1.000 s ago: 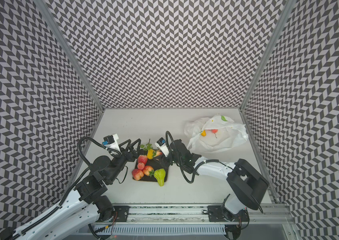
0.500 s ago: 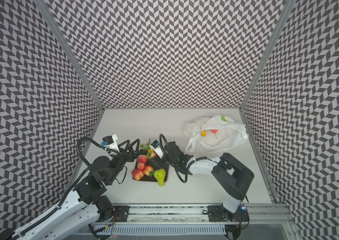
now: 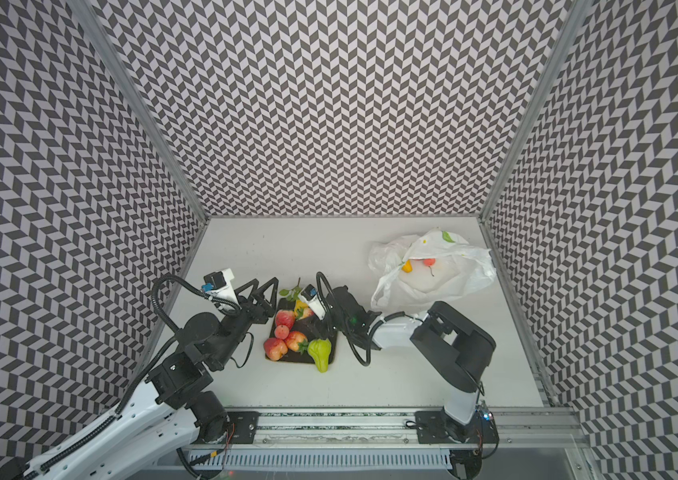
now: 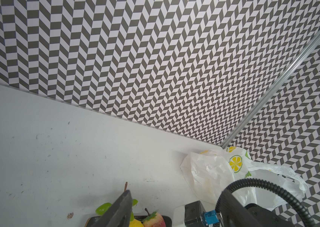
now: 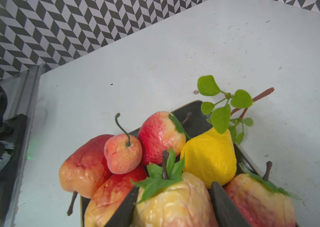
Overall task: Take the fake fruits out of the plastic bag
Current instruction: 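Lower the large peach onto the tray and open the right gripper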
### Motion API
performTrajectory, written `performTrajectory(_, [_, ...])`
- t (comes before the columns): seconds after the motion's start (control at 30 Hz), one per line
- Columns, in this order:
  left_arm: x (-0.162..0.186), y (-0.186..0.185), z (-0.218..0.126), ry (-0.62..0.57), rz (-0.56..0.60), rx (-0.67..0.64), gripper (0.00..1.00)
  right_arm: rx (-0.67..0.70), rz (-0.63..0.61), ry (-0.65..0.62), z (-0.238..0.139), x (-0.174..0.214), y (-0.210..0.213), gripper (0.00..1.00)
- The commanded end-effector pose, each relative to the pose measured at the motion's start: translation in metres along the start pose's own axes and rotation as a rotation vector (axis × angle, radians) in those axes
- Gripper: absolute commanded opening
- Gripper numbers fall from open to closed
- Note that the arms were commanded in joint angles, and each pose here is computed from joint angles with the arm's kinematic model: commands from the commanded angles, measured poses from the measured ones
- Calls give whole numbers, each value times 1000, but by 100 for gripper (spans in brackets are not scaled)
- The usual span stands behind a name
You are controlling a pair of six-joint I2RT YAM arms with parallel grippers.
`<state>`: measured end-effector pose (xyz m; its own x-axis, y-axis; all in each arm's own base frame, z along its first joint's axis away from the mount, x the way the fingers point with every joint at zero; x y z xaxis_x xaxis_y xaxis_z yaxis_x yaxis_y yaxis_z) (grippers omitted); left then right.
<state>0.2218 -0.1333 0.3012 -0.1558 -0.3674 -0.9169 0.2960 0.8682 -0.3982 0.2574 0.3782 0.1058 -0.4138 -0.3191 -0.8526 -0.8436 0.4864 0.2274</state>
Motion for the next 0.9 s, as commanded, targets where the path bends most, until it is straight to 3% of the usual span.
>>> performTrajectory(0.0, [-11, 1, -2, -29, 8, -19, 72, -7, -48, -57, 5, -15, 5, 51])
performTrajectory(0.47, [-13, -13, -1, -1, 38, 58, 72, 13, -71, -91, -4, -29, 10, 70])
performTrajectory(0.87, [-21, -26, -3, -14, 54, 126, 76, -16, -72, -338, -113, -115, 47, 68])
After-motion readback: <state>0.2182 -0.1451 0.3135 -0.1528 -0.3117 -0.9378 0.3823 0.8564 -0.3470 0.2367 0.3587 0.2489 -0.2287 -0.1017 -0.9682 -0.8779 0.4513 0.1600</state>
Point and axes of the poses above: each gripper's point midway between its finger pads, its own z axis out along the fingers, its own y axis along the line the jaws close on, x = y × z, the point moved 3 cm from there along -z, back along the fingers, and after that the axes turned 6 degrees about z, right-handed, at the moved point
